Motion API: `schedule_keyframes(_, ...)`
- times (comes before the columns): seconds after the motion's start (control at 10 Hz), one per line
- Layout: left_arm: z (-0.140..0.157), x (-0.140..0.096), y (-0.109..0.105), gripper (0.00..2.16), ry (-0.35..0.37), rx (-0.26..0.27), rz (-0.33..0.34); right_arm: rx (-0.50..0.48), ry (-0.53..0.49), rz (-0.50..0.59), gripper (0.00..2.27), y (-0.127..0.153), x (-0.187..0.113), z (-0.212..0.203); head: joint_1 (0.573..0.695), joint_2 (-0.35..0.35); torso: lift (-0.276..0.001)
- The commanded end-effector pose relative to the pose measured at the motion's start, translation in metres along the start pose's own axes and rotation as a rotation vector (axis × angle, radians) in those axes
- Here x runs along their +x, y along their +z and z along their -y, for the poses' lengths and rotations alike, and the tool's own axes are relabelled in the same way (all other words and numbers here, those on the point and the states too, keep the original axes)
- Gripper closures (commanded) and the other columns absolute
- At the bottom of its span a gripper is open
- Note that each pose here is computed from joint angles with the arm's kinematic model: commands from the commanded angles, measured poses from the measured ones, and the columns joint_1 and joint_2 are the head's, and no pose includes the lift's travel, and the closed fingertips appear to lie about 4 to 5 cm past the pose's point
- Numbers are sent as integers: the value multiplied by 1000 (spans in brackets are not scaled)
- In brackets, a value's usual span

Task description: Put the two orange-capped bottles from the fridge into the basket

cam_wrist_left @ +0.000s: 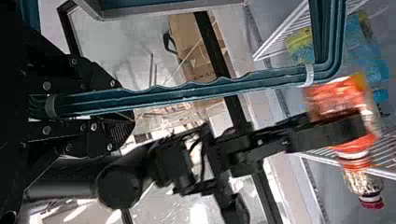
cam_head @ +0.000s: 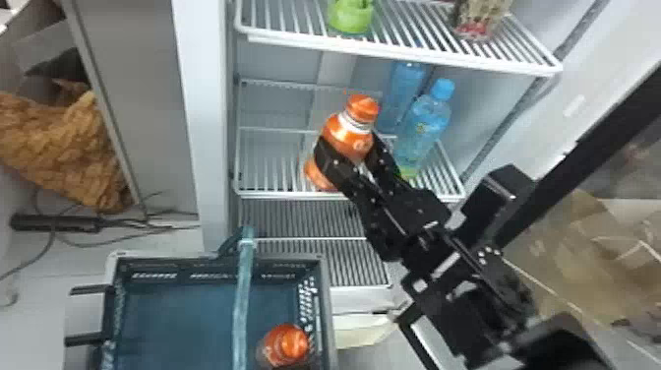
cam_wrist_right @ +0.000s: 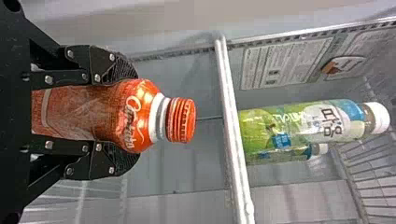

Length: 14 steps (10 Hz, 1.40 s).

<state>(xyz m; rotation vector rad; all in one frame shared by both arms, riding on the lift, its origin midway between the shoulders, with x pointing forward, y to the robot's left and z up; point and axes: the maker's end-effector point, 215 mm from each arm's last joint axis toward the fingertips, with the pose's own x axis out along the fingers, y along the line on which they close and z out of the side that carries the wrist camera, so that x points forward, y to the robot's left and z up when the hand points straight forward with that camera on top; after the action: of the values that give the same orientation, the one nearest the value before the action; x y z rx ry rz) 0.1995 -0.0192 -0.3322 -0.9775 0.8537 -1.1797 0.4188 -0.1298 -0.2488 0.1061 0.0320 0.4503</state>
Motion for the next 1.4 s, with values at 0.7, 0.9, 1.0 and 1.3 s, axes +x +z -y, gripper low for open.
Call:
schedule_keyframes(0.7, 0, 0, 3, 1200, -3, 7, 6, 184, 212, -637, 881, -90, -110, -88, 695, -267, -235)
schedule_keyframes(0.9, 1, 0, 3, 1200, -3, 12, 1, 219, 268, -709, 881, -112, -112, -101, 695, -275, -235)
schedule_keyframes(1.0, 0, 1, 3, 1200, -2, 15, -1, 256, 295, -725, 881, -124, -107, -107, 695, -265, -235)
schedule_keyframes(1.3, 0, 1, 4, 1200, -1, 18, -2, 330, 387, -687, 734, -137, -82, -126, 695, -190, -235)
